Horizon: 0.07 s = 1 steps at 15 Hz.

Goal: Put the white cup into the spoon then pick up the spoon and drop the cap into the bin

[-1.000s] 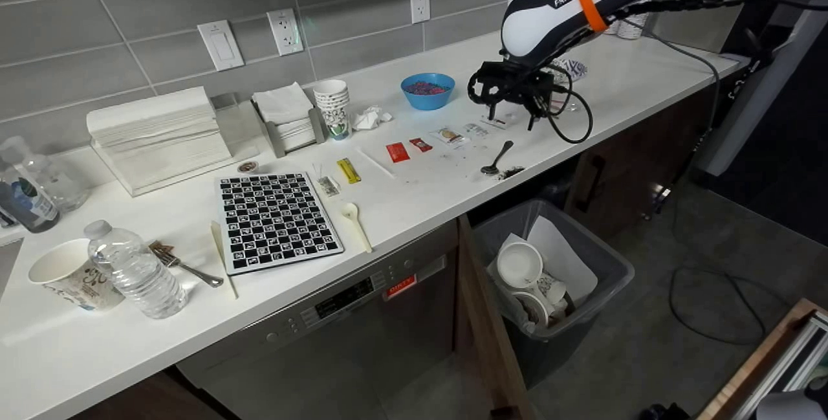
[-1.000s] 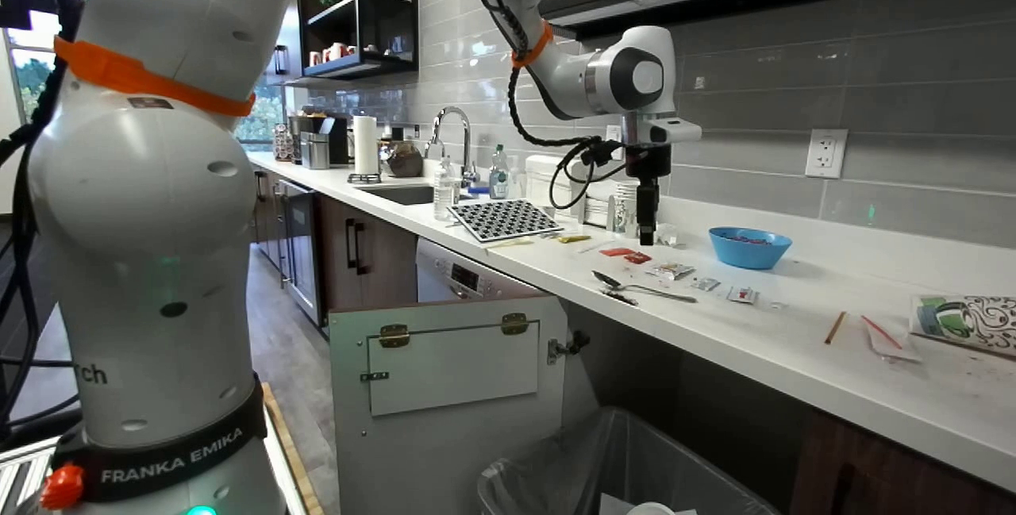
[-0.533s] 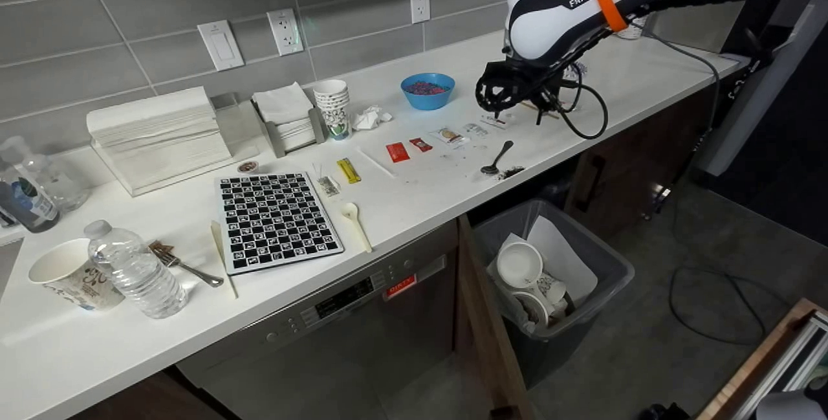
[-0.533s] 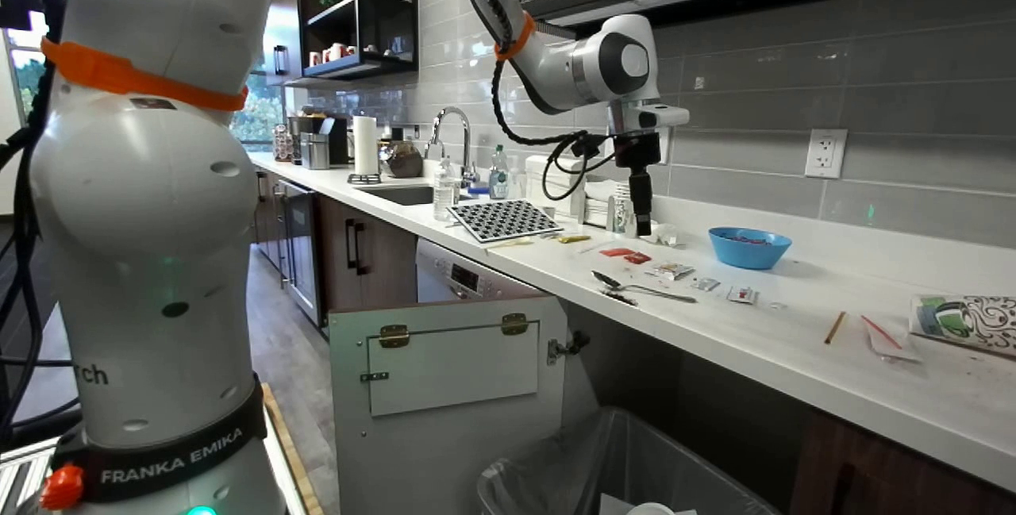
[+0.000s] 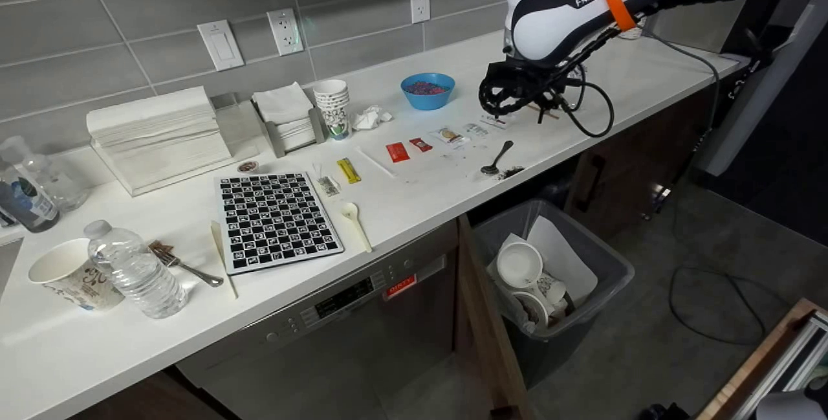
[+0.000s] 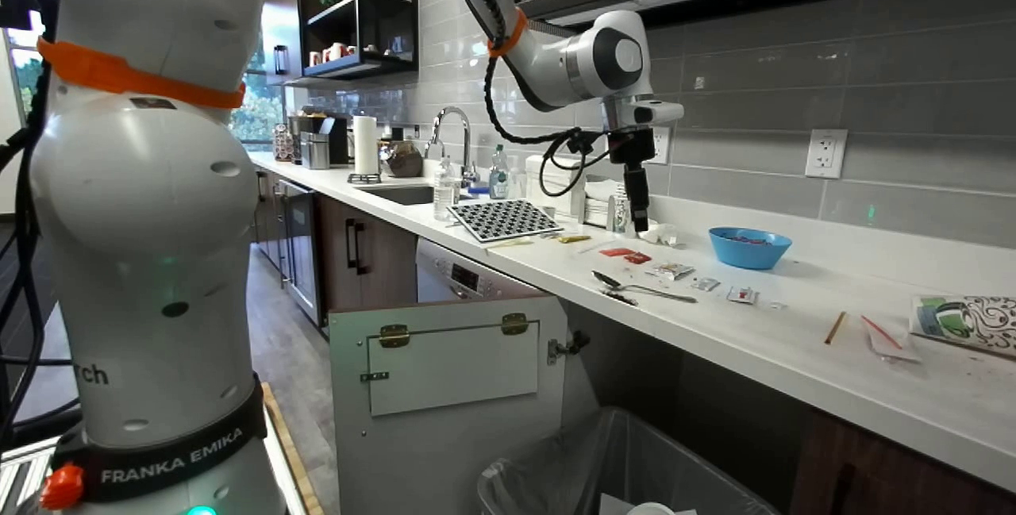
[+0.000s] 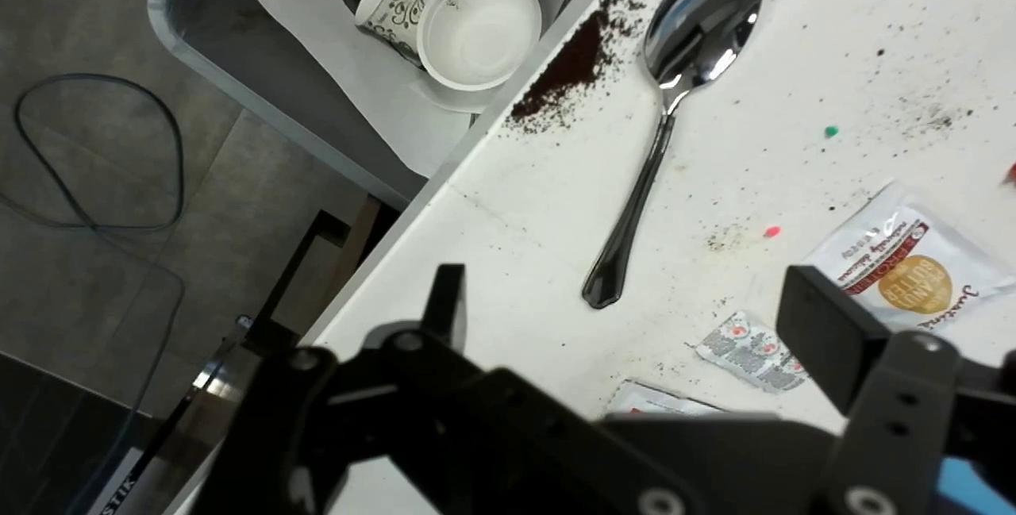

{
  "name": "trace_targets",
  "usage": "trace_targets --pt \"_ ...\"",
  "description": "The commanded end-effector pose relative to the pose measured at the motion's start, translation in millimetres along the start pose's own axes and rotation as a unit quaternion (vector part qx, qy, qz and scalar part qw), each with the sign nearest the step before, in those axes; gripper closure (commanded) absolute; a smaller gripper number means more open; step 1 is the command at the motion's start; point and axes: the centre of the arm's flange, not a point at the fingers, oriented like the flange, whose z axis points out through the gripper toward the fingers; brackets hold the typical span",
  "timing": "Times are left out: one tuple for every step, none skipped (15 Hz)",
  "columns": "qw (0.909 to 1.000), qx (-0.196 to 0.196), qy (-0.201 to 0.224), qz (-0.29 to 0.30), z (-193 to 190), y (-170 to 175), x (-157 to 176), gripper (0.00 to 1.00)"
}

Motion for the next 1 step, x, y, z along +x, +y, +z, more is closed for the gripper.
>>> trace_targets --pt "1.0 0.0 0.0 0.0 0.2 0.5 -0.4 0.0"
